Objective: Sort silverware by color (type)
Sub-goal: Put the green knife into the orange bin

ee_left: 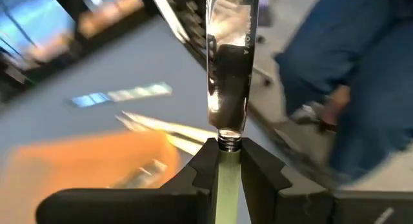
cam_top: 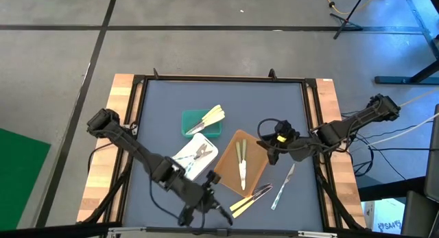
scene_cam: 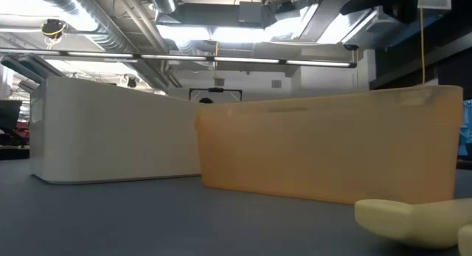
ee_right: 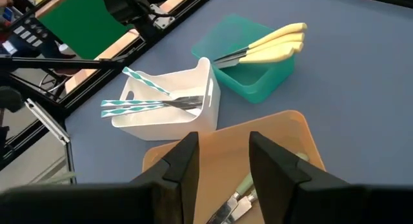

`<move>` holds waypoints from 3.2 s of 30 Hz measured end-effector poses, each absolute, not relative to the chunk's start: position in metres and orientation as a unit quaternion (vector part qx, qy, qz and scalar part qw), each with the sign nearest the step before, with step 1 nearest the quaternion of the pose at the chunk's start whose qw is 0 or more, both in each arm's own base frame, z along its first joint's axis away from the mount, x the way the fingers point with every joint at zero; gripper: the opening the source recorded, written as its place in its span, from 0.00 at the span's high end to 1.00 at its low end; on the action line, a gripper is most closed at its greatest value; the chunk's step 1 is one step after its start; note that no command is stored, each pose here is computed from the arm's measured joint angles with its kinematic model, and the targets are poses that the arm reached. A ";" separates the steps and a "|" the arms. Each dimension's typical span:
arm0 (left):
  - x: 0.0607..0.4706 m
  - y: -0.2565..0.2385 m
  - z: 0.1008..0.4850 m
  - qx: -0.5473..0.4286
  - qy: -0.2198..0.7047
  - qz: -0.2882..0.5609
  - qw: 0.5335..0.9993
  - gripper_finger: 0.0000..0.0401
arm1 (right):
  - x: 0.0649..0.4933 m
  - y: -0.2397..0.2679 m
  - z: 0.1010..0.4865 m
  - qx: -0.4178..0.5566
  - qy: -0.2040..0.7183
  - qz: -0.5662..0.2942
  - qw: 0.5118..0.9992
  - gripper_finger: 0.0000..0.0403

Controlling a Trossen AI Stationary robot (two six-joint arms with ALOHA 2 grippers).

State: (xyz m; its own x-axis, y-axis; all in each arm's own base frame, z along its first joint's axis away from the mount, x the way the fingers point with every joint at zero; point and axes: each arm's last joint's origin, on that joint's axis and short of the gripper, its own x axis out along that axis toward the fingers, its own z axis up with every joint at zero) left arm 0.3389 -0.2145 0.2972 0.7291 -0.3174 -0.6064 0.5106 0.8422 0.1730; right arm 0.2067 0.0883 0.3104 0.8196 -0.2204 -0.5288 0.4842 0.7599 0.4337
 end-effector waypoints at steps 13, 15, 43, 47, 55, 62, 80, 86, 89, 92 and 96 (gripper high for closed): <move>0.384 -0.132 0.298 0.408 0.243 -0.177 0.862 0.89 | 0.206 0.089 0.310 0.292 0.241 -0.180 0.908 0.70; 0.389 -0.121 0.296 0.433 0.245 -0.174 0.850 0.89 | 0.206 0.089 0.310 0.293 0.244 -0.176 0.907 0.70; 0.444 -0.063 0.184 0.602 0.331 -0.247 0.683 0.89 | 0.207 0.090 0.309 0.297 0.254 -0.165 0.905 0.70; 0.445 -0.063 0.175 0.605 0.338 -0.257 0.673 0.89 | 0.207 0.090 0.309 0.297 0.254 -0.164 0.905 0.70; 0.444 -0.062 0.174 0.609 0.344 -0.254 0.668 0.89 | 0.207 0.090 0.309 0.297 0.254 -0.164 0.905 0.70; 0.443 -0.062 0.174 0.607 0.343 -0.258 0.669 0.89 | 0.207 0.090 0.309 0.298 0.254 -0.164 0.905 0.70; 0.443 -0.062 0.174 0.610 0.349 -0.249 0.666 0.89 | 0.207 0.090 0.309 0.298 0.254 -0.164 0.905 0.70; 0.444 -0.061 0.174 0.611 0.353 -0.243 0.665 0.89 | 0.207 0.090 0.309 0.298 0.254 -0.164 0.905 0.70; 0.444 -0.061 0.174 0.612 0.353 -0.242 0.665 0.89 | 0.207 0.090 0.309 0.298 0.254 -0.164 0.905 0.70; 0.443 -0.062 0.174 0.611 0.353 -0.242 0.665 0.88 | 0.207 0.090 0.309 0.298 0.254 -0.164 0.905 0.70; 0.444 -0.062 0.174 0.609 0.350 -0.247 0.667 0.81 | 0.207 0.090 0.309 0.298 0.254 -0.164 0.905 0.70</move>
